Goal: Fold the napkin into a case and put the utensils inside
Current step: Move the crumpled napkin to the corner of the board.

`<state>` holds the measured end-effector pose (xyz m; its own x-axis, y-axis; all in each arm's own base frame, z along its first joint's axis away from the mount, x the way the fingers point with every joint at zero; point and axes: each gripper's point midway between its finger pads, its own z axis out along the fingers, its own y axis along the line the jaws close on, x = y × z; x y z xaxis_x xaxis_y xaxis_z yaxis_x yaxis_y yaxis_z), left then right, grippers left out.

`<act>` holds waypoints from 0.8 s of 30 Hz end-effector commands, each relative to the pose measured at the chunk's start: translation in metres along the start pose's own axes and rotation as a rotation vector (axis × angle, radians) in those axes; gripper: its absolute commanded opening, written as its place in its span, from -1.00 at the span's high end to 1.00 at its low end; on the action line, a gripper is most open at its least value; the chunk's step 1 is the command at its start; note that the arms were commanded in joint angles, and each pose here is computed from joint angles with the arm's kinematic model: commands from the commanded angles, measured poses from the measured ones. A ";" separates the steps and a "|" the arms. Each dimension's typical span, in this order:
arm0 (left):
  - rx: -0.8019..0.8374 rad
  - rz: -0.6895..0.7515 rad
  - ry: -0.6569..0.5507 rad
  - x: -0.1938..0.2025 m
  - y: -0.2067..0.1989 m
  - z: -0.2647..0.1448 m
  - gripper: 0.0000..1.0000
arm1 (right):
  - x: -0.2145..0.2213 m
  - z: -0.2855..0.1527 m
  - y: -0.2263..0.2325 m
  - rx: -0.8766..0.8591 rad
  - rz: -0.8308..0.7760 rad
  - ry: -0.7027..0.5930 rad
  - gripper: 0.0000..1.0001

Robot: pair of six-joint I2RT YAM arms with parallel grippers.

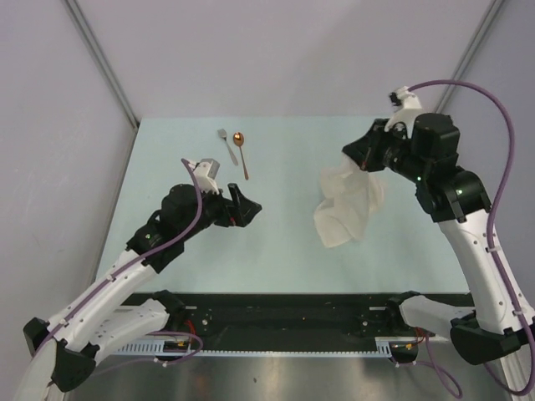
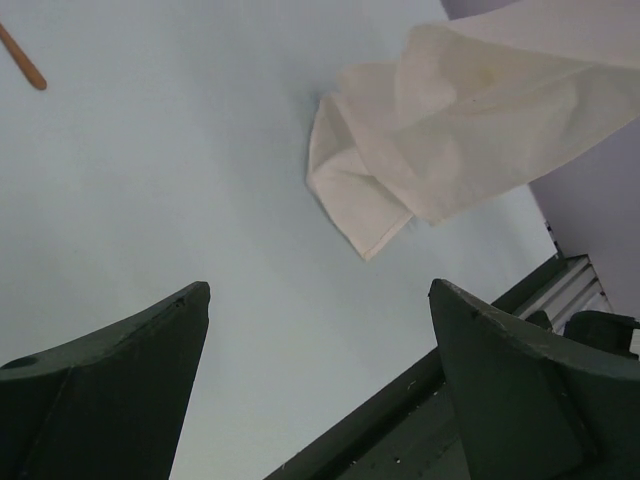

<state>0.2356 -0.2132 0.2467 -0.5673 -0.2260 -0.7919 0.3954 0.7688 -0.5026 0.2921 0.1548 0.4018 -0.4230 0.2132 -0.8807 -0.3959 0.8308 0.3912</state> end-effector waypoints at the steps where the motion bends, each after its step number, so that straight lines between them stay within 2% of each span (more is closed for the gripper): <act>1: 0.116 0.034 -0.070 -0.012 -0.021 -0.010 -0.92 | 0.028 0.023 0.079 -0.253 0.004 0.106 1.00; 3: 0.137 0.029 -0.066 -0.007 -0.022 -0.011 -0.94 | 0.049 0.032 0.109 -0.311 0.005 0.156 1.00; 6: 0.215 0.040 -0.038 0.003 -0.031 -0.008 -0.99 | 0.056 0.040 0.116 -0.303 0.049 0.145 1.00; 8: 0.284 0.030 -0.002 0.020 -0.036 0.000 -0.99 | 0.052 0.040 0.116 -0.303 0.101 0.125 1.00; 11: 0.303 -0.027 0.052 0.051 -0.030 0.013 -1.00 | 0.033 0.027 0.121 -0.325 0.149 0.065 1.00; 14: 0.355 -0.036 0.021 0.067 -0.038 0.013 -0.96 | 0.014 0.014 0.123 -0.333 0.179 0.004 1.00; 15: 0.411 -0.006 -0.056 0.061 -0.055 0.008 -0.96 | 0.009 0.010 0.124 -0.339 0.193 -0.004 1.00; 17: 0.414 0.091 -0.150 0.065 -0.055 0.002 -0.96 | 0.004 0.008 0.118 -0.336 0.219 -0.011 1.00; 19: 0.357 0.152 -0.241 0.062 -0.054 0.003 -0.95 | 0.005 0.004 0.122 -0.375 0.246 0.010 1.00; 22: 0.254 0.241 -0.292 0.053 -0.041 0.014 -0.83 | 0.001 -0.003 0.123 -0.399 0.261 0.013 1.00; 24: 0.176 0.304 -0.313 0.055 -0.026 0.027 -0.83 | -0.003 -0.011 0.123 -0.416 0.264 0.003 1.00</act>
<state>0.1679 -0.2758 0.1816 -0.4113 -0.1460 -0.8997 0.7084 0.5700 -0.4163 0.2513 0.2527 0.4172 -0.5775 0.3422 -0.7412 -0.5015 0.5678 0.6528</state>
